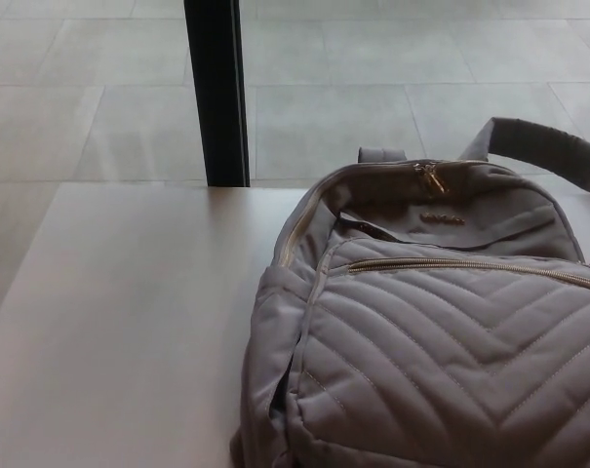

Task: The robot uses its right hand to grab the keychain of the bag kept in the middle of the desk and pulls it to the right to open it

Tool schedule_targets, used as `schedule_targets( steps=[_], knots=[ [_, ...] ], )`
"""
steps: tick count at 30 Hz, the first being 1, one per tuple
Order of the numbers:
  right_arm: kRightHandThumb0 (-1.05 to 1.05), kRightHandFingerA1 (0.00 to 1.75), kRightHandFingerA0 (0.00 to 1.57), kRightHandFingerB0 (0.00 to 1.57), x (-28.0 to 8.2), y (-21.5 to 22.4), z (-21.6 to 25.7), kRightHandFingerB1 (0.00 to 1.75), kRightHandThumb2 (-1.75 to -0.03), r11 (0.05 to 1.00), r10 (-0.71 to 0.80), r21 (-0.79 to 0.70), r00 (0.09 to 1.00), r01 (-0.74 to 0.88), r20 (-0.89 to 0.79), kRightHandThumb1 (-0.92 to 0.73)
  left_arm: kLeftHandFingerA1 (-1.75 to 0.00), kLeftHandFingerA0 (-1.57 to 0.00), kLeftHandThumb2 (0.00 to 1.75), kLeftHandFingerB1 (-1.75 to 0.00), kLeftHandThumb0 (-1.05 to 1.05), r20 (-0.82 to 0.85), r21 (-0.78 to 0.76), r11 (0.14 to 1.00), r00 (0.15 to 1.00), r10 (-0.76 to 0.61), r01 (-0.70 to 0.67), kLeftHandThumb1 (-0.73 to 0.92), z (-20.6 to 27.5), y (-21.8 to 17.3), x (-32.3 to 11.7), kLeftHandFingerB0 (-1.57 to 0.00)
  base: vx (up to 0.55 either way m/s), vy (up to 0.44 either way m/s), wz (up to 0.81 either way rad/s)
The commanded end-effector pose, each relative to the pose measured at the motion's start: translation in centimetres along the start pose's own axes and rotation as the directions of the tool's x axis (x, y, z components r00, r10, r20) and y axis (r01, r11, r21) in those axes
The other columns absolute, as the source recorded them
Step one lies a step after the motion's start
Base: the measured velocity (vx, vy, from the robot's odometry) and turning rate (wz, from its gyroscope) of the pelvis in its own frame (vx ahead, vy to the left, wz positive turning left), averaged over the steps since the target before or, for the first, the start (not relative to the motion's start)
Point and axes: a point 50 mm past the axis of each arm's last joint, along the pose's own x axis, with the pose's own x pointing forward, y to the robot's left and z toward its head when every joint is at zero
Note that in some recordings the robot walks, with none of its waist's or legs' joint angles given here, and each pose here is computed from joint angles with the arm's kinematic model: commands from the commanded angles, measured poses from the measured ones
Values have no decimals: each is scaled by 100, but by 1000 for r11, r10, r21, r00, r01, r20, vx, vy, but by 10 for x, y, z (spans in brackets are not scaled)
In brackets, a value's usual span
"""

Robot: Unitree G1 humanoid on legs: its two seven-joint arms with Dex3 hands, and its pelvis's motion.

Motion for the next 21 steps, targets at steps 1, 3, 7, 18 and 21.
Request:
schedule_targets(
  steps=[1,3,7,18,21],
  knots=[
    [-63,63,45,29,-22,32,-109,44,-61,928,-49,319,914,191,-403,-73,-61,-43,100,-53,-62,-22,-20,999,999,35,-35,66,6,14,-2,-31,0,0,0],
    [-64,56,44,29,-21,37,-111,43,-61,930,-12,332,919,155,-394,-69,-62,-43,99,-53,-62,-21,-45,999,999,29,-30,64,10,16,-1,-30,0,0,0],
    [-67,55,49,28,-18,50,-109,41,-60,939,68,339,935,58,-349,-67,-52,-49,64,-40,-61,-21,-38,998,999,45,-45,82,14,15,1,-37,0,0,0],
    [-58,55,45,48,-21,58,-113,39,-56,989,127,116,939,-94,-320,-49,-49,-42,64,-37,-62,-42,-78,994,996,79,-82,80,13,23,-1,-28,0,0,0],
    [-61,56,47,48,-21,60,-112,39,-55,990,139,63,940,-126,-312,-49,-50,-42,63,-38,-60,-40,-85,993,996,78,-81,78,17,22,0,-30,0,0,0]
  ],
)
